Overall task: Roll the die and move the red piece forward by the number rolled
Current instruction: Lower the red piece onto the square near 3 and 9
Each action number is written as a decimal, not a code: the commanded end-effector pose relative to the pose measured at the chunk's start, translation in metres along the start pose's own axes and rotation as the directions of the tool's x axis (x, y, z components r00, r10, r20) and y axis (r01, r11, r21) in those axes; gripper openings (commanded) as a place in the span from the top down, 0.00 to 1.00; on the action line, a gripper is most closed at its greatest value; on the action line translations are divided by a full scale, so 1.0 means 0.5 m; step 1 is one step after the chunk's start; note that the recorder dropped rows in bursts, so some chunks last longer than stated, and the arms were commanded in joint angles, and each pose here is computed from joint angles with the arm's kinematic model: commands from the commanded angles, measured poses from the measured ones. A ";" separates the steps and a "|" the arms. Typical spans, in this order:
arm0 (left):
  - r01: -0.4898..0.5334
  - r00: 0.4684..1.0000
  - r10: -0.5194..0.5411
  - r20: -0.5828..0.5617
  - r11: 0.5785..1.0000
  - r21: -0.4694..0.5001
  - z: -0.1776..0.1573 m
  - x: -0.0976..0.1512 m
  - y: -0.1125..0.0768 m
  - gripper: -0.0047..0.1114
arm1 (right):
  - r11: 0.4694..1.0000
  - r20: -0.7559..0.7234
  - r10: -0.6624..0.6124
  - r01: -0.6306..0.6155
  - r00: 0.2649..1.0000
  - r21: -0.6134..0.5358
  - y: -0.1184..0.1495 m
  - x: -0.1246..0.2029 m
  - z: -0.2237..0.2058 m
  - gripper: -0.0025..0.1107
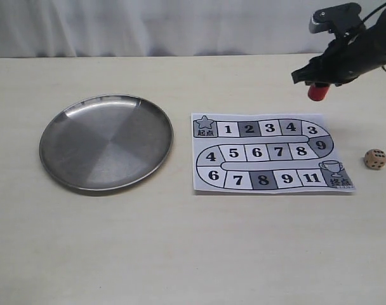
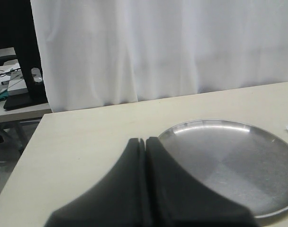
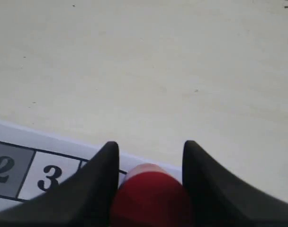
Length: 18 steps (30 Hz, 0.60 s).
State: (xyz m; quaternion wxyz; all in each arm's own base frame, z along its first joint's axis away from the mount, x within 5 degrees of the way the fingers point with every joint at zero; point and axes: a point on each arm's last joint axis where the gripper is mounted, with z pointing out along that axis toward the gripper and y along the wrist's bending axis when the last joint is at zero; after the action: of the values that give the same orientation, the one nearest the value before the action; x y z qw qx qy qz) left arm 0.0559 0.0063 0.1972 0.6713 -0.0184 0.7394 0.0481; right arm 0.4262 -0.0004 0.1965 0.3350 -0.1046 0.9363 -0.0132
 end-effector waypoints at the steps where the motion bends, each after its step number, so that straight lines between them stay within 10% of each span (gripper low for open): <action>1: 0.000 1.000 0.000 0.010 1.000 -0.004 0.000 -0.001 0.000 0.96 | 1.000 -0.046 0.028 -0.027 0.999 0.015 -0.023 0.033 0.015 0.94; 18: 0.002 1.000 -0.002 0.010 1.000 -0.004 0.000 -0.001 0.000 0.96 | 0.999 -0.120 0.037 -0.034 0.992 0.021 -0.008 0.138 0.124 0.94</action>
State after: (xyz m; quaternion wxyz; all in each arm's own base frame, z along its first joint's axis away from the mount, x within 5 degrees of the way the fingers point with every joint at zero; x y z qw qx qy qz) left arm 0.0559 0.0063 0.1972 0.6713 -0.0184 0.7394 0.0481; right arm 0.4179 -0.0148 0.1148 0.3034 -0.0821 0.9490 -0.0261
